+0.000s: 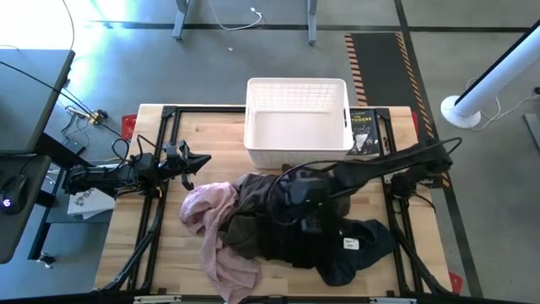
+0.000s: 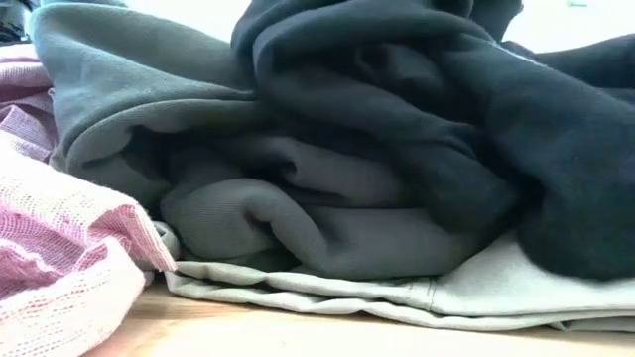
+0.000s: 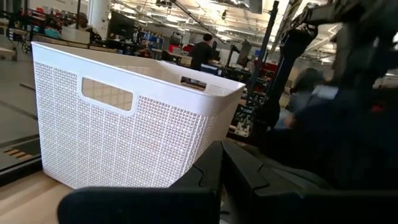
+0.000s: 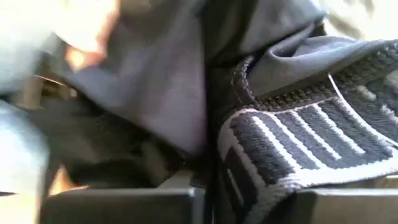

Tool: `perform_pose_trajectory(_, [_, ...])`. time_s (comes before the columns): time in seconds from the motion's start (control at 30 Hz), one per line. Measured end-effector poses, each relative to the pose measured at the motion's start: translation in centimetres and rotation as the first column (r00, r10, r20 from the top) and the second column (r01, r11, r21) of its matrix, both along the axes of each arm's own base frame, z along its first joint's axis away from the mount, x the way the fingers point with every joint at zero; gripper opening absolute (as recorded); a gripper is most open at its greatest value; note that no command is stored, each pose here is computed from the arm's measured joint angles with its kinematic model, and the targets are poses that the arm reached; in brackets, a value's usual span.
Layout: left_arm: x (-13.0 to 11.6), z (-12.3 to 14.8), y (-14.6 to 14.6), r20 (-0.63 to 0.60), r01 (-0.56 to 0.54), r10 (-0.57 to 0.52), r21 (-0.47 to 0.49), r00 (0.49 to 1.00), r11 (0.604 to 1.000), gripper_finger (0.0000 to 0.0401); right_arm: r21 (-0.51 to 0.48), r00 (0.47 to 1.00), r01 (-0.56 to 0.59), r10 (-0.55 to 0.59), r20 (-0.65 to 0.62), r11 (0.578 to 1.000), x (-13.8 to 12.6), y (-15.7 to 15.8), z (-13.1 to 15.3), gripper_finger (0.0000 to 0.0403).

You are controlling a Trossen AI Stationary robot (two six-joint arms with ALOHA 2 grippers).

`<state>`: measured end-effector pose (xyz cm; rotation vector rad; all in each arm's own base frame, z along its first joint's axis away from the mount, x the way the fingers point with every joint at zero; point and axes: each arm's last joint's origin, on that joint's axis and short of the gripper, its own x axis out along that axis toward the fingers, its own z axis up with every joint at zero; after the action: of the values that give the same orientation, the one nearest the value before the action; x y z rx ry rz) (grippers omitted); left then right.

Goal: Sort clothes
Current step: Put the black underwear into the laundry bin, then put the black boxer shorts into the laundry bin

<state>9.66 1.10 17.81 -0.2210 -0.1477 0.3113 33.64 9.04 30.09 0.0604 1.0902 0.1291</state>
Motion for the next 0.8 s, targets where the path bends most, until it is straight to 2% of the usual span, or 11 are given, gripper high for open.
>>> perform_pose_trajectory(0.1, [0.0, 0.0, 0.0, 0.000, -0.002, 0.002, 0.000, 1.000, 1.000, 0.0003, 0.002, 0.991, 0.020, -0.020, -0.130, 1.000, 0.3, -1.0, -2.1, 0.0068])
perform_pose_trajectory(0.2, [0.0, 0.0, 0.0, -0.005, -0.003, 0.004, 0.014, 1.000, 1.000, 0.0003, 0.044, 0.968, 0.069, -0.056, -0.246, 0.997, 0.2, -2.3, -2.4, 0.0101])
perform_pose_trajectory(0.37, [0.0, 0.0, 0.0, -0.005, -0.005, 0.005, 0.016, 1.000, 1.000, 0.0003, 0.039, 0.924, 0.150, -0.126, -0.360, 0.988, -1.1, -3.7, 1.8, 0.0127])
perform_pose_trajectory(0.47, [0.0, 0.0, 0.0, -0.005, -0.005, 0.005, 0.016, 1.000, 1.000, 0.0003, 0.001, 0.931, 0.184, -0.174, -0.320, 0.983, -1.9, -3.6, 5.5, 0.0127])
perform_pose_trajectory(0.6, [0.0, 0.0, 0.0, -0.005, -0.004, 0.004, 0.016, 1.000, 1.000, 0.0003, -0.022, 0.975, 0.169, -0.170, -0.145, 0.985, -2.6, -2.0, 9.8, 0.0128])
perform_pose_trajectory(0.7, [0.0, 0.0, 0.0, -0.005, -0.004, 0.004, 0.016, 1.000, 1.000, 0.0003, -0.046, 0.992, 0.128, -0.128, 0.000, 0.991, -2.5, -0.2, 11.1, 0.0128])
perform_pose_trajectory(0.8, [0.0, 0.0, 0.0, -0.006, -0.003, 0.003, 0.016, 1.000, 1.000, 0.0003, -0.068, 0.996, 0.059, -0.055, 0.066, 0.996, -1.9, 1.7, 10.4, 0.0128])
